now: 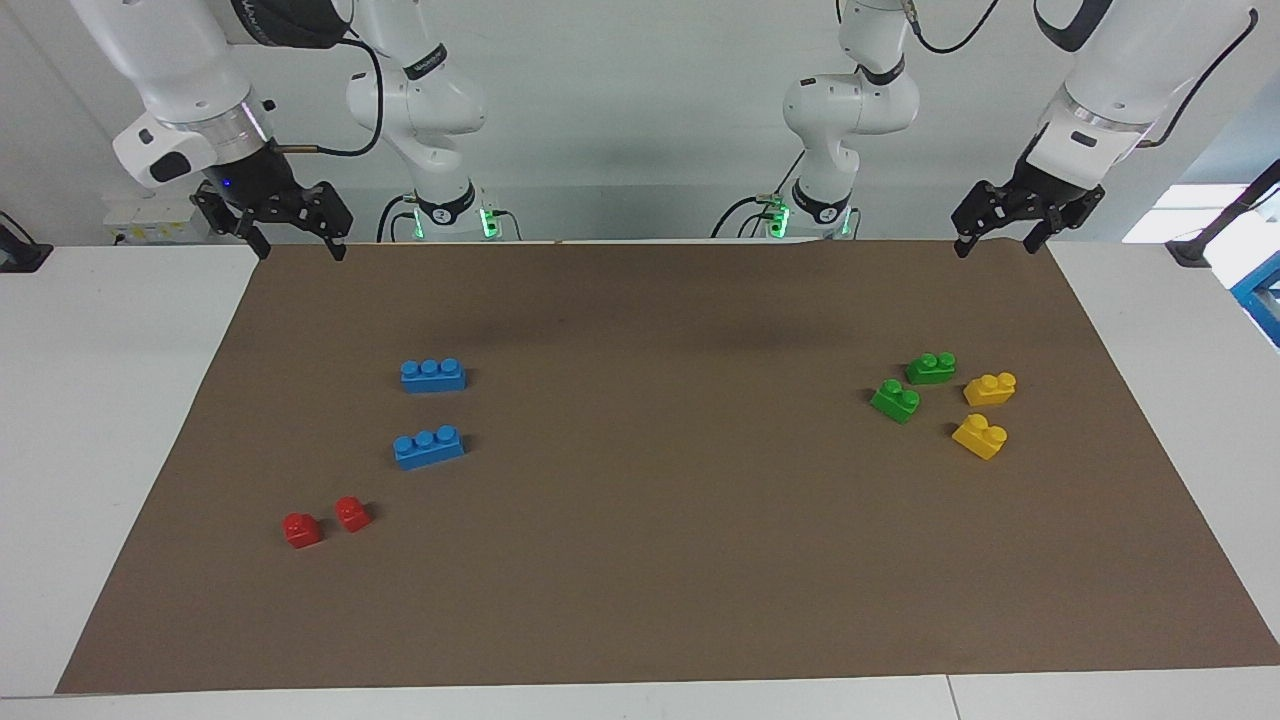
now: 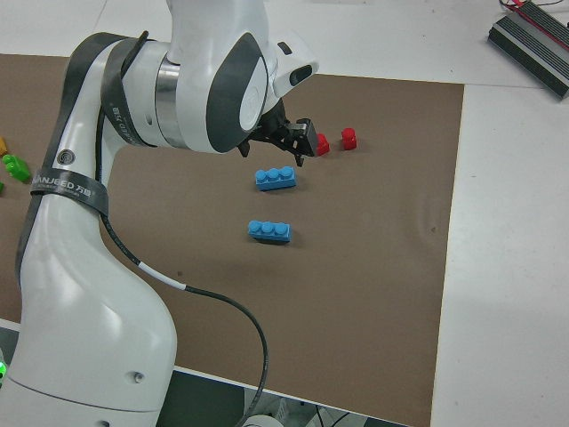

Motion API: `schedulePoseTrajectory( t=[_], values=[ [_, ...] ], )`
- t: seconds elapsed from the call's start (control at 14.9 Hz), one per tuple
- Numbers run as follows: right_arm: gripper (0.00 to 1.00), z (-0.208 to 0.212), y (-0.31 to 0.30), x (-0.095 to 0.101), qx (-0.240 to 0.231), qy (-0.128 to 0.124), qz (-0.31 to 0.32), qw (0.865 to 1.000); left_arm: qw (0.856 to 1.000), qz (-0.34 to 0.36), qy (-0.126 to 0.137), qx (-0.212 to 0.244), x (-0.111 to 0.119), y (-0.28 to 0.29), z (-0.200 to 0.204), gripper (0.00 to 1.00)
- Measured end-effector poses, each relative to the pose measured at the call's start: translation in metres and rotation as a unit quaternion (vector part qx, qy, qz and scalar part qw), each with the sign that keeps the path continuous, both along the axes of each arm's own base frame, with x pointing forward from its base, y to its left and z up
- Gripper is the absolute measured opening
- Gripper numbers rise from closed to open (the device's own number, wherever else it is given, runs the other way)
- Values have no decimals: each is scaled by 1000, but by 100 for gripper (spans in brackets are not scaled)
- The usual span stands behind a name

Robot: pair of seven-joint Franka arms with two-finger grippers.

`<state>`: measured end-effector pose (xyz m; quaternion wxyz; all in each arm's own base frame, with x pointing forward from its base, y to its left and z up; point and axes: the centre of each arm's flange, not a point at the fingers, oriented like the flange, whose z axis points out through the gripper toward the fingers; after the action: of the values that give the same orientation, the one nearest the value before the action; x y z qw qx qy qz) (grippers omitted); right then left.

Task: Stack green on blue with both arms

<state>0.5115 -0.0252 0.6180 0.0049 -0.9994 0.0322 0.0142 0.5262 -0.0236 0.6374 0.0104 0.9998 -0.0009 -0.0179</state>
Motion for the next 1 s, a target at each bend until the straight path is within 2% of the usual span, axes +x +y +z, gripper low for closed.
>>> schedulePoseTrajectory(
  t=[0.74,1.0],
  values=[
    [100,-3,-1,-1,0,3,12,1000,1000,-1,0,0,0,0,0,100],
    [100,5,-3,-6,-1,-5,11,1000,1000,-1,0,0,0,0,0,100]
  ],
)
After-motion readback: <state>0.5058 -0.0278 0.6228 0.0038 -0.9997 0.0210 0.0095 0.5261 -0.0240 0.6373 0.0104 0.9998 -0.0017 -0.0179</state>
